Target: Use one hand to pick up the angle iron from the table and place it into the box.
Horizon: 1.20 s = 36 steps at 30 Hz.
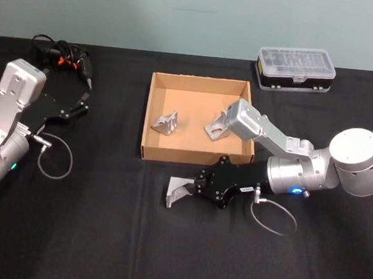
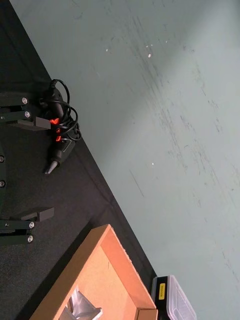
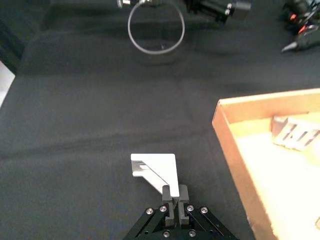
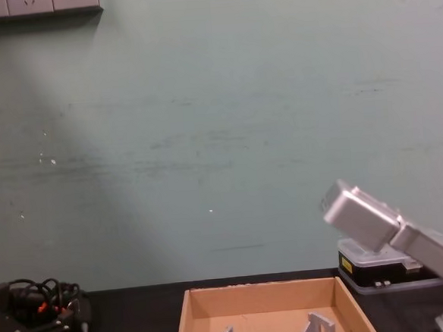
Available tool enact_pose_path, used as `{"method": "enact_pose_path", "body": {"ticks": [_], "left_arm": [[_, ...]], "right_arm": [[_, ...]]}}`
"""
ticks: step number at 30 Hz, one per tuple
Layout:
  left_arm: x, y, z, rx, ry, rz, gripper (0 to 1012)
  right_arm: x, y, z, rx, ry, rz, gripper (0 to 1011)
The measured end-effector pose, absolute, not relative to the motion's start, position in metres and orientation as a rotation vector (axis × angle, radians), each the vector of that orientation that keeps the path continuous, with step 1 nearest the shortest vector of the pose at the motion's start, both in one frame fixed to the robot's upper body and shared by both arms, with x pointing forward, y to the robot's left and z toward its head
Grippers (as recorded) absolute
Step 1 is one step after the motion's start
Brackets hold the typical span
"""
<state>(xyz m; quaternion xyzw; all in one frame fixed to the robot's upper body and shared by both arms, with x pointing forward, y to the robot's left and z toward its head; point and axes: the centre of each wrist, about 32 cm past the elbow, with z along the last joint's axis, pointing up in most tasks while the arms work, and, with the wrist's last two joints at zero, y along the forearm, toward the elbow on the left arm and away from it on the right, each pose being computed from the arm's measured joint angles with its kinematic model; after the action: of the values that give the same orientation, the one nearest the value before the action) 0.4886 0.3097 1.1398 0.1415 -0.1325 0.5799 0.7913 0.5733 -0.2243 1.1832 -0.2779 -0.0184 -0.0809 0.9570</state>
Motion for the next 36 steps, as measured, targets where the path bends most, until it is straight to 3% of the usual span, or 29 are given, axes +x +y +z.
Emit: {"method": "enact_pose_path", "body": {"ticks": [12, 19, 29, 36], "left_arm": [[0.489, 0.310, 1.140, 0.304, -0.285, 1.248, 1000], [0.489, 0.310, 1.140, 0.304, -0.285, 1.248, 1000], [0.489, 0.310, 1.140, 0.304, -0.285, 1.248, 1000], [0.489, 0.310, 1.140, 0.304, -0.285, 1.248, 1000]], "right_arm": [[0.574, -0.222, 1.219, -0.449, -0.126, -0.216, 57], [0.579, -0.230, 1.235, -0.395, -0.189, -0.383, 57], [0.586, -0.230, 1.230, -0.371, -0.219, -0.632, 57], [0.592, -0.222, 1.221, -0.374, -0.208, -0.691, 56]]}}
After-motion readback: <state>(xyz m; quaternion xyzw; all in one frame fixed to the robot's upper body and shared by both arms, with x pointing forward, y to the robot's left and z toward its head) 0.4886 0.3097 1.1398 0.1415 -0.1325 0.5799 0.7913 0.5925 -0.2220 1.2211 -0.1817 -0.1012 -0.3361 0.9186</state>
